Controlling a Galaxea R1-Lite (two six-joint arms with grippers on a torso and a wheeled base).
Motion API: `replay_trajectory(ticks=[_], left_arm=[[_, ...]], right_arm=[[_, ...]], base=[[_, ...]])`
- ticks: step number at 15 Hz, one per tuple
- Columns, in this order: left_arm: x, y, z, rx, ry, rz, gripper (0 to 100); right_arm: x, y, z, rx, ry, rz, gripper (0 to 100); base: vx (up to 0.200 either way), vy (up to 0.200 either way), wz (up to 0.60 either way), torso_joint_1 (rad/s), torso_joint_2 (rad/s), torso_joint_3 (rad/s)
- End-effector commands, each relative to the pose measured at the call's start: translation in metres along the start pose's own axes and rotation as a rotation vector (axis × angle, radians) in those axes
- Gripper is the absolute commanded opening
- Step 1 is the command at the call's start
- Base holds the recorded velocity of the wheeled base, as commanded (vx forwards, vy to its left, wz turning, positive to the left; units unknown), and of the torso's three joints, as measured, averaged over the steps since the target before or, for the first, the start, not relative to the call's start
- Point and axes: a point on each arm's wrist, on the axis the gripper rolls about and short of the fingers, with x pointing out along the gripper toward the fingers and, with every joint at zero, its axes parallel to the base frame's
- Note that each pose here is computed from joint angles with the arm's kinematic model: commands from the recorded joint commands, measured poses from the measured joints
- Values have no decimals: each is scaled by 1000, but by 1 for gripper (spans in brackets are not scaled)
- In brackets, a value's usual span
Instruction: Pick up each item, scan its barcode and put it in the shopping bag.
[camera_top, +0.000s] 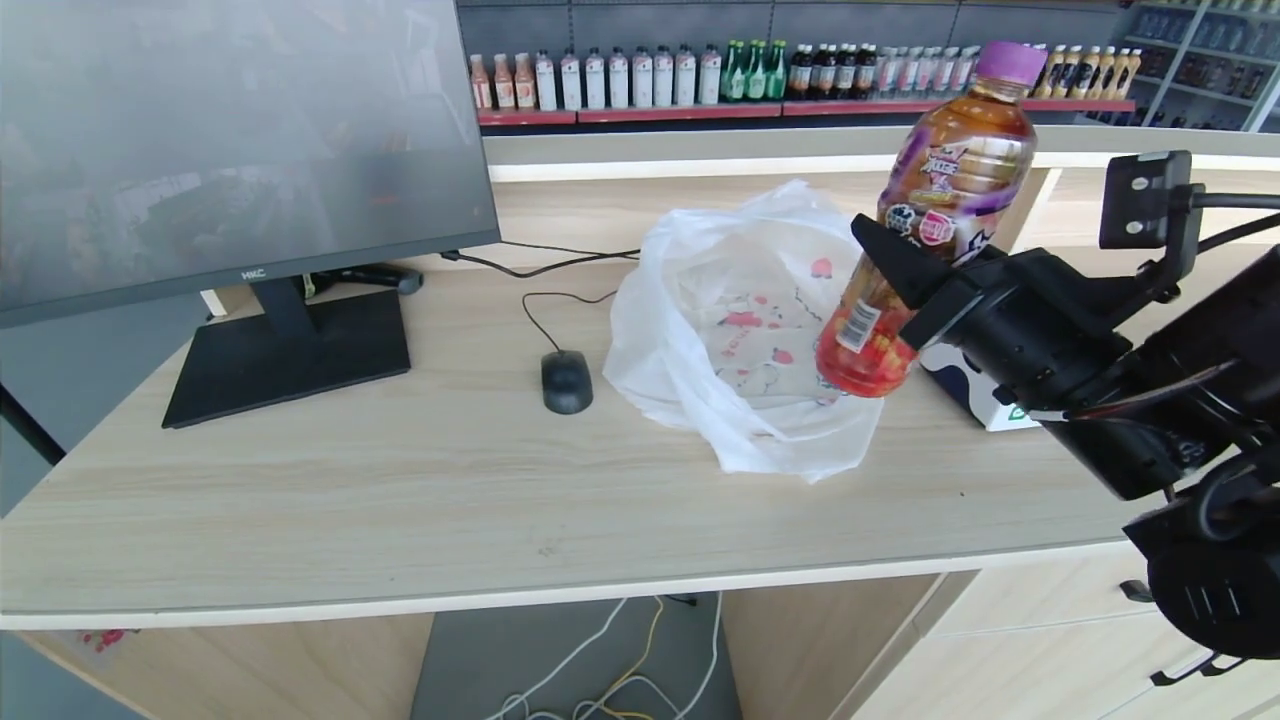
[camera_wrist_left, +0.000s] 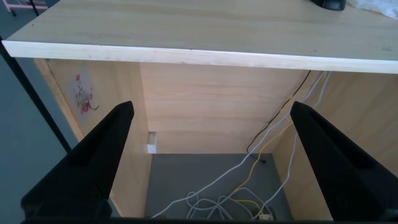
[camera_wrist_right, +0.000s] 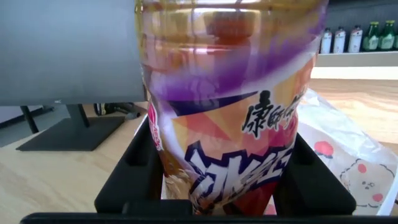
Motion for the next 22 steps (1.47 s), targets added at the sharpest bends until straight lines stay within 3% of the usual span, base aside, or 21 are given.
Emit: replay_trajectory(ticks=[1,4,8,12,17,22], left_arm=[[0,0,0,0,0,0,100],[0,0,0,0,0,0,100],[0,0,0,0,0,-2,100],[0,0,0,-1,0,0,100],[0,0,0,-1,0,0,100],[0,0,0,-1,0,0,100]], right_arm=[[27,-10,-6,7,-2,-12,0],[58,-27,-18,8,8,2,0],[82,-35,-48,12,58,3,0],[108,-41,-77,4,52,10,0],[123,-27,-80,12,69,43,0],[122,-30,-102,-5,100,37,0]], base=[[0,0,0,0,0,0],[0,0,0,0,0,0],[0,0,0,0,0,0],[0,0,0,0,0,0],[0,0,0,0,0,0],[0,0,0,0,0,0]])
